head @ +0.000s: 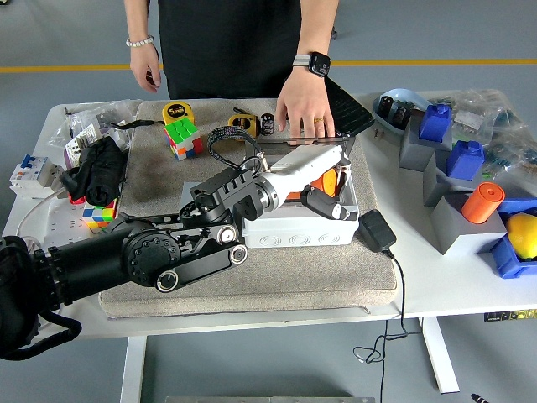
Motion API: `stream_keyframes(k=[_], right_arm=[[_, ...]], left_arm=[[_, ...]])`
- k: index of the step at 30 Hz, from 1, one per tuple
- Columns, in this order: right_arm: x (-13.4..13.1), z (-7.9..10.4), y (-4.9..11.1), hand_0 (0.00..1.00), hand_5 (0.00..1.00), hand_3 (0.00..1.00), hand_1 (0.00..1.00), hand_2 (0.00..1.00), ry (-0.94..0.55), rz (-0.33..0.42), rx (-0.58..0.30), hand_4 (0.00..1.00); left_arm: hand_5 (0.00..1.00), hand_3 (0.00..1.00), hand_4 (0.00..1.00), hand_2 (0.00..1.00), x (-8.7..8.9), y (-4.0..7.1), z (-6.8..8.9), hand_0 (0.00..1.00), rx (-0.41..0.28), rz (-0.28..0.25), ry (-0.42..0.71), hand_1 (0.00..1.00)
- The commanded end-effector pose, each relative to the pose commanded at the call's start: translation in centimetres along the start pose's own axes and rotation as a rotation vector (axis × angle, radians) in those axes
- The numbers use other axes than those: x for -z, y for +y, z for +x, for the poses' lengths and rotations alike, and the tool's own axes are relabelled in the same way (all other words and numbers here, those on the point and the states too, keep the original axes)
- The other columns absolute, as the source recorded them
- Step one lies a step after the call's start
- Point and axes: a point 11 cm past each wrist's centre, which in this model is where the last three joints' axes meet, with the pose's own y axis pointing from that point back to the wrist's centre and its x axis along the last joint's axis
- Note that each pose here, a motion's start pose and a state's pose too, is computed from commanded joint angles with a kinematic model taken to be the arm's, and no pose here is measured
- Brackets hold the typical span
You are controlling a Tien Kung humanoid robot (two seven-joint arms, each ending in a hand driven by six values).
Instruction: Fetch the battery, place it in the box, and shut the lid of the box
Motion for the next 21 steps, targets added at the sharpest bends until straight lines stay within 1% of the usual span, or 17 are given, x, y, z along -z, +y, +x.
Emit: stream_keyframes(k=[3,4,9,10,15,16,21], right_arm=[[-0.11,0.02,0.0,0.573,0.495,0.577,0.636,0.661,0.001,-0.002,0.001,0.94],[-0.1,0.01,0.0,0.578,0.494,0.576,0.637,0.661,0.001,-0.002,0.001,0.94],[0.12,0.02,0.0,0.578,0.494,0.576,0.637,0.661,-0.001,0.002,0.001,0.94],[0.14,0.02,0.01,0.575,0.494,0.577,0.636,0.66,-0.001,0.002,0.001,0.94],[0.35,-0.09,0.02,0.575,0.494,0.577,0.636,0.66,-0.001,0.006,0.004,0.94],[0.4,-0.13,0.02,0.577,0.492,0.577,0.637,0.661,-0.001,0.007,0.004,0.94],[0.59,-0.2,0.04,0.577,0.492,0.577,0.637,0.661,0.001,0.012,0.006,0.94]], left_arm=[[0.252,0.255,0.998,0.166,0.37,-0.21,0.07,0.153,0.002,0.014,-0.004,0.122],[0.277,0.437,0.998,0.227,0.49,-0.24,0.06,0.208,0.003,0.019,-0.006,0.199],[0.277,0.437,0.998,0.227,0.77,-0.28,0.15,0.208,0.0,0.026,-0.014,0.199],[0.294,0.512,0.998,0.357,0.73,-0.3,0.17,0.267,-0.001,0.026,-0.013,0.372],[0.294,0.512,0.998,0.357,0.69,-0.43,0.24,0.267,-0.006,0.024,-0.013,0.372],[0.303,0.533,0.998,0.43,0.75,-0.44,0.24,0.298,-0.007,0.023,-0.014,0.436],[0.303,0.533,0.998,0.43,1.04,-0.46,0.14,0.298,-0.009,0.023,-0.023,0.436]])
